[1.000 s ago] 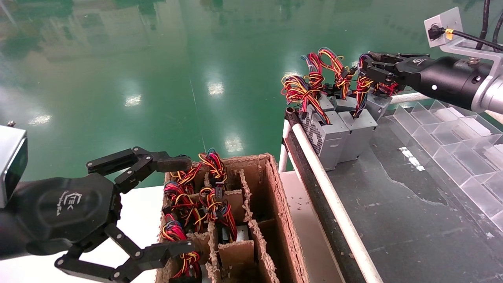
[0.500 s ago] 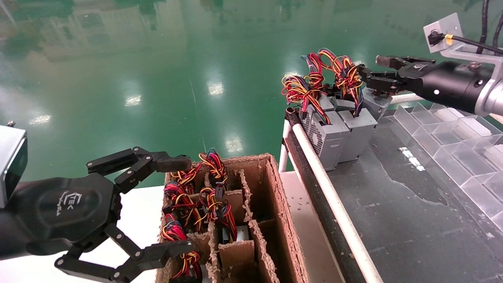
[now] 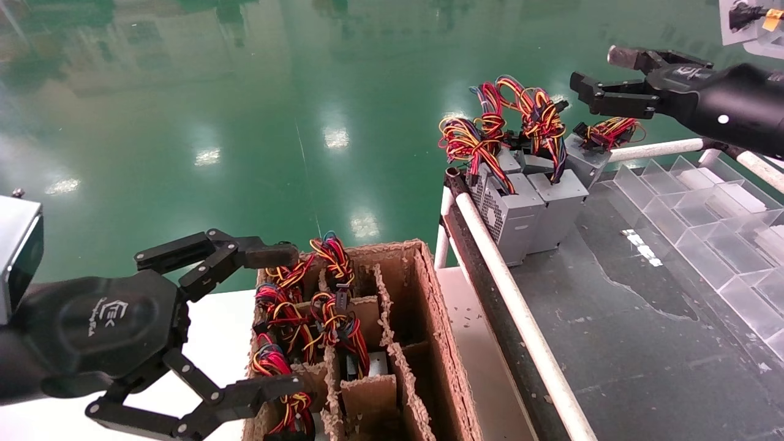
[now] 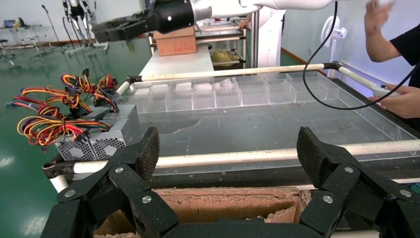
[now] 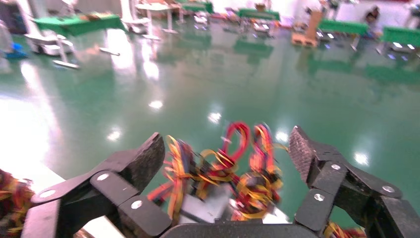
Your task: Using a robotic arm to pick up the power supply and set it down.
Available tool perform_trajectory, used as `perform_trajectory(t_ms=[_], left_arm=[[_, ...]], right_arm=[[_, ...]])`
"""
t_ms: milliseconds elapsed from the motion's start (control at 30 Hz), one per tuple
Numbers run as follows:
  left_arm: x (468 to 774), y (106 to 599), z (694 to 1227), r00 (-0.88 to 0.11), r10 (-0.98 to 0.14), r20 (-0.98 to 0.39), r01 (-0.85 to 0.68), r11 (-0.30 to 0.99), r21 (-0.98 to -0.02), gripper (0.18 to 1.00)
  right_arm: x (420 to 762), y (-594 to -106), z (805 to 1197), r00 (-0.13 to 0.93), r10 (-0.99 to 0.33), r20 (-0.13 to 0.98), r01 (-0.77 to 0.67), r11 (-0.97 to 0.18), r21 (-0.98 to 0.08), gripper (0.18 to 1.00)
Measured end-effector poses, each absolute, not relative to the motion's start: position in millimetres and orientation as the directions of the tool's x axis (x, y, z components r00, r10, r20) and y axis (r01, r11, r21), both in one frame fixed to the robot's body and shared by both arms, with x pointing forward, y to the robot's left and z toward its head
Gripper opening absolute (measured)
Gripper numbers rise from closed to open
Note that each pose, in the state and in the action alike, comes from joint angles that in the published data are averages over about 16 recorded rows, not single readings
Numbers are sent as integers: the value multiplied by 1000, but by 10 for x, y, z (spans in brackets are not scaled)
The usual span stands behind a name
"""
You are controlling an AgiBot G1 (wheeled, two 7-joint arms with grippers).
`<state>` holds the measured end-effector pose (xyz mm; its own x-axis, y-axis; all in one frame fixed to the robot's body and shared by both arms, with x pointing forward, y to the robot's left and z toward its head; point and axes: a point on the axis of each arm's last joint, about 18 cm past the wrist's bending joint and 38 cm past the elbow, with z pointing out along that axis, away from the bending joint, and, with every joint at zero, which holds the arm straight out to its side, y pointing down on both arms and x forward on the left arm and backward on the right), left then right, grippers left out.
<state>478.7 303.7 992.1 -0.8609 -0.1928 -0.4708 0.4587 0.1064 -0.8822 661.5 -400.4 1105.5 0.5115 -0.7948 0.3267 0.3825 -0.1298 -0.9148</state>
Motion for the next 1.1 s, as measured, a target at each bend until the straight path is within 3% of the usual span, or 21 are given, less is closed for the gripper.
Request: perform_trajectory(t_ms=[367, 1100], left_arm=[[4787, 3037, 9921, -861, -193, -471, 459, 106, -882, 1001], [4787, 3037, 9921, -861, -193, -471, 459, 106, -882, 1001]], right_arm=[[6410, -3914, 10927, 576, -731, 367, 431, -110, -895, 964], [5896, -3630, 10600, 694, -568, 442, 479, -95, -873, 1001]])
